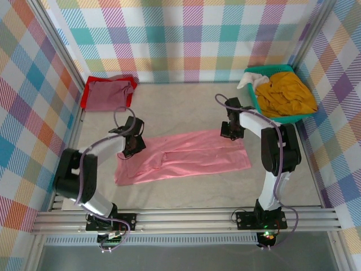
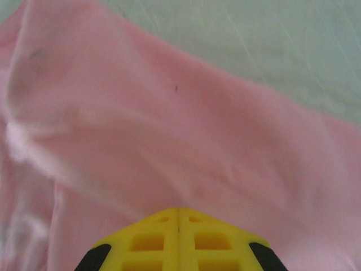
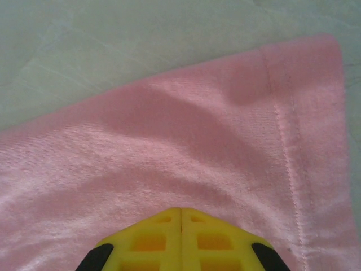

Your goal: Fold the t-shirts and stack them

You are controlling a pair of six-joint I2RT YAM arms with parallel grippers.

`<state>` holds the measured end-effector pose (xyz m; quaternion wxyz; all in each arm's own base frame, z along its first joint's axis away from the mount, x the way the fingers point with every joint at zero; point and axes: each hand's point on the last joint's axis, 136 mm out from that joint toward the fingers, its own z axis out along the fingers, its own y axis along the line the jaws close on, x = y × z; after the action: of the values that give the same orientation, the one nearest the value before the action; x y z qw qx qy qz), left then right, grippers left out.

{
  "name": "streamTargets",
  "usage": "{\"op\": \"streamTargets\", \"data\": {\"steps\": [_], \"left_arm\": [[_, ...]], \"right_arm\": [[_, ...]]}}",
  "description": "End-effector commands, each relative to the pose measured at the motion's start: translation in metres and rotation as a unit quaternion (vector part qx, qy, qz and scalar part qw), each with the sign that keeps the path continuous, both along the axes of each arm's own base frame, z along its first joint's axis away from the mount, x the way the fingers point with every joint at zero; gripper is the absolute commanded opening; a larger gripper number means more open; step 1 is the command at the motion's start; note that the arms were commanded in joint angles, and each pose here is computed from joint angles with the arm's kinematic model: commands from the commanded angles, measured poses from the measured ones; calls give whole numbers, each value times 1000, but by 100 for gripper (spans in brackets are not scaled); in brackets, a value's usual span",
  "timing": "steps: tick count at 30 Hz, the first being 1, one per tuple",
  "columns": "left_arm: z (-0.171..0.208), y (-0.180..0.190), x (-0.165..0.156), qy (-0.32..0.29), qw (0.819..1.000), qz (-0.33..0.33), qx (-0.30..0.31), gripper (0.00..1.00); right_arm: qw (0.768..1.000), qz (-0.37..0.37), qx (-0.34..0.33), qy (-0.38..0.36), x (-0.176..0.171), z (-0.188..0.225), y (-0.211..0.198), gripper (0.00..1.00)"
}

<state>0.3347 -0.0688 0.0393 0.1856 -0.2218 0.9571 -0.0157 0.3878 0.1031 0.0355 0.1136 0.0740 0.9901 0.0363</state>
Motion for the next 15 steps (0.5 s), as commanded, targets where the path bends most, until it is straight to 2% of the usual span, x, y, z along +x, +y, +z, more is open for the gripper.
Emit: {"op": "streamTargets", "data": {"steps": [1, 6, 9, 12, 15], "left_arm": [[-17, 4, 21, 12, 1000, 11, -2, 0], [-39, 4, 44, 38, 999, 15, 11, 0], [-44, -15, 74, 29, 999, -16, 9, 0], [-45, -36, 119, 30, 998, -48, 16, 0], [-37, -62, 177, 8, 997, -76, 19, 0]], "right_arm": [[999, -15, -13, 48, -21, -15, -5, 0], [994, -18, -16, 103, -51, -25, -7, 0], [992, -9, -8, 122, -70, -27, -3, 0], [990, 9, -15, 140, -93, -24, 6, 0], [987, 32, 3, 158, -121, -26, 29, 0]]}}
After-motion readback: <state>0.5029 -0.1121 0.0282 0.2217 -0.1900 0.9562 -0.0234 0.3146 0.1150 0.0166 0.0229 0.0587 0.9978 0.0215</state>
